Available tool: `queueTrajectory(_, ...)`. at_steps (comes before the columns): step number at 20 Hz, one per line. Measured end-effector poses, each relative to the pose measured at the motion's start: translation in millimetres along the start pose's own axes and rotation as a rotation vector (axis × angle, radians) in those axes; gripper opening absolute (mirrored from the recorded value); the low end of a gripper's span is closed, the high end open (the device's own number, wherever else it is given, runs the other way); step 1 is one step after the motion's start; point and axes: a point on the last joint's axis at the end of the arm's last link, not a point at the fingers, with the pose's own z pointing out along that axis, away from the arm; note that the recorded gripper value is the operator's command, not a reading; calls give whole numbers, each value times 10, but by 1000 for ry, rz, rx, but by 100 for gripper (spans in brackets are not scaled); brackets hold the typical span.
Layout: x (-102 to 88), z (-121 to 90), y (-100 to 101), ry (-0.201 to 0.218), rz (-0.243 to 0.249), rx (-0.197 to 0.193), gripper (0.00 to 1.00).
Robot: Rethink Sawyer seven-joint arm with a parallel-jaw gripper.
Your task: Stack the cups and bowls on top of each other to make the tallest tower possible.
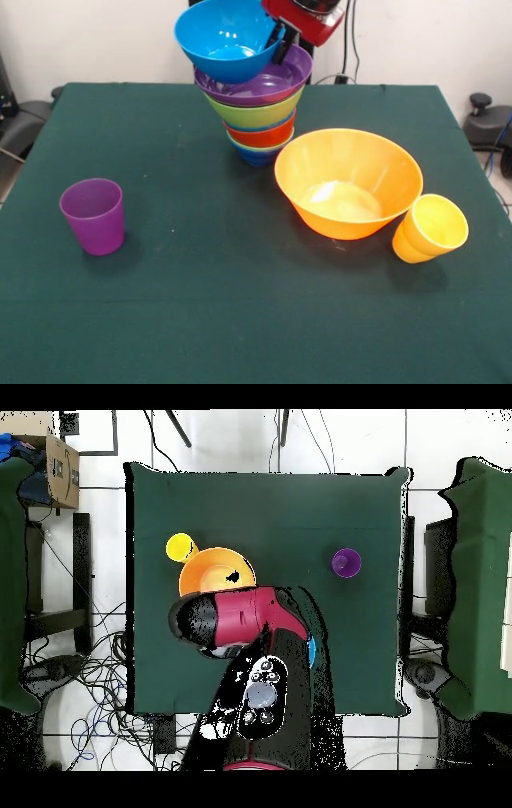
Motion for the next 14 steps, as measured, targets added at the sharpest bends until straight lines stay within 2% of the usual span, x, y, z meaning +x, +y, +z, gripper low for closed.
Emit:
queueTrajectory(7, 63, 7, 71, 4, 5, 2, 0)
queueTrajectory(14, 56, 42, 161, -47, 10, -19, 0)
